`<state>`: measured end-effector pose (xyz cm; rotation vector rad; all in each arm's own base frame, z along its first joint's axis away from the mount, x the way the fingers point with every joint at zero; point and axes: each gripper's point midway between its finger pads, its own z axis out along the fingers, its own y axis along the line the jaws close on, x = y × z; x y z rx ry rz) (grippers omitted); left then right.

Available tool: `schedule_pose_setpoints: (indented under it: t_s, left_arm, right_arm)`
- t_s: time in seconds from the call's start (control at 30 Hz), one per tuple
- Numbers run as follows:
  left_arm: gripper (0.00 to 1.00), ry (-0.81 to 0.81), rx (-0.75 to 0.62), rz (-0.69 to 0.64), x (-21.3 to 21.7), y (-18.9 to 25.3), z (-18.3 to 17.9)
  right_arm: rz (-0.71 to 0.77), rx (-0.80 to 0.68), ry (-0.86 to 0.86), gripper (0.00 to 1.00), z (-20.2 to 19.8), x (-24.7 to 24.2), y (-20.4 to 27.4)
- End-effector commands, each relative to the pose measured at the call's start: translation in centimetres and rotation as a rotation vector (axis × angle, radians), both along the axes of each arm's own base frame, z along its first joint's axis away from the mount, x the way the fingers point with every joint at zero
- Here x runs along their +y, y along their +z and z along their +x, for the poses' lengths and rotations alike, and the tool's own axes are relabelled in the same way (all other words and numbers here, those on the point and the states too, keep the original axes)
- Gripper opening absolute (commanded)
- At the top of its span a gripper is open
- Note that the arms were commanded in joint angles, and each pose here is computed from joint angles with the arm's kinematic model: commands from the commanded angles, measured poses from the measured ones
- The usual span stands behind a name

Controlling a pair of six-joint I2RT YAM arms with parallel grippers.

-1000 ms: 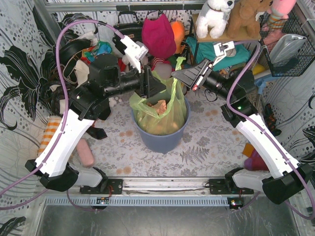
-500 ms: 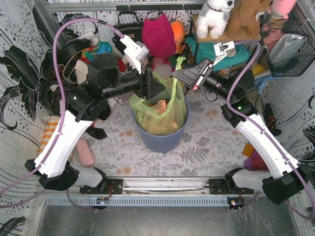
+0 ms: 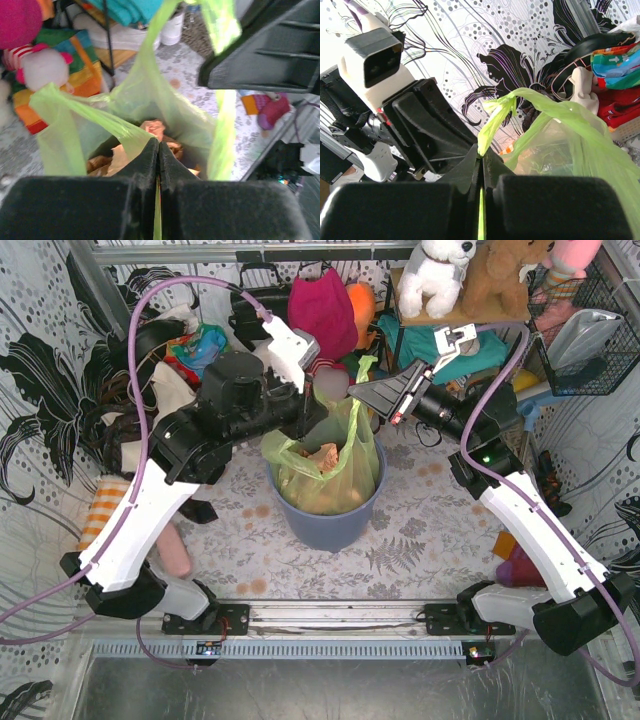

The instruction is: Tie the trash bag

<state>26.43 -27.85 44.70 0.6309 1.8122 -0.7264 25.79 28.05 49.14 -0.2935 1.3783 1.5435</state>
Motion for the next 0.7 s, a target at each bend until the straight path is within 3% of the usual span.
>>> schedule_pose_setpoints:
  t_s: [0.0,0.33,0.6,0.67]
  left_arm:
    - [0.07,0.151,-0.086,0.068,3.3,1.3,0.9]
    - [0.01,0.656,-0.295,0.244,10.9,3.5,5.5]
    - [0.0,1.012,-0.572,0.479,12.1,7.9,5.7]
    - [0.0,1.051,-0.598,0.458,11.2,8.6,5.2]
  right_arm:
    - [0.033,-0.059,0.001,0.0,-0.9,-0.4,1.5]
    - [0.027,-0.042,-0.004,0.0,-0.5,-0.2,0.9]
    - [0.027,-0.037,-0.002,0.0,-0.4,-0.1,0.7]
    - [0.029,-0.036,-0.001,0.0,-0.4,-0.1,0.6]
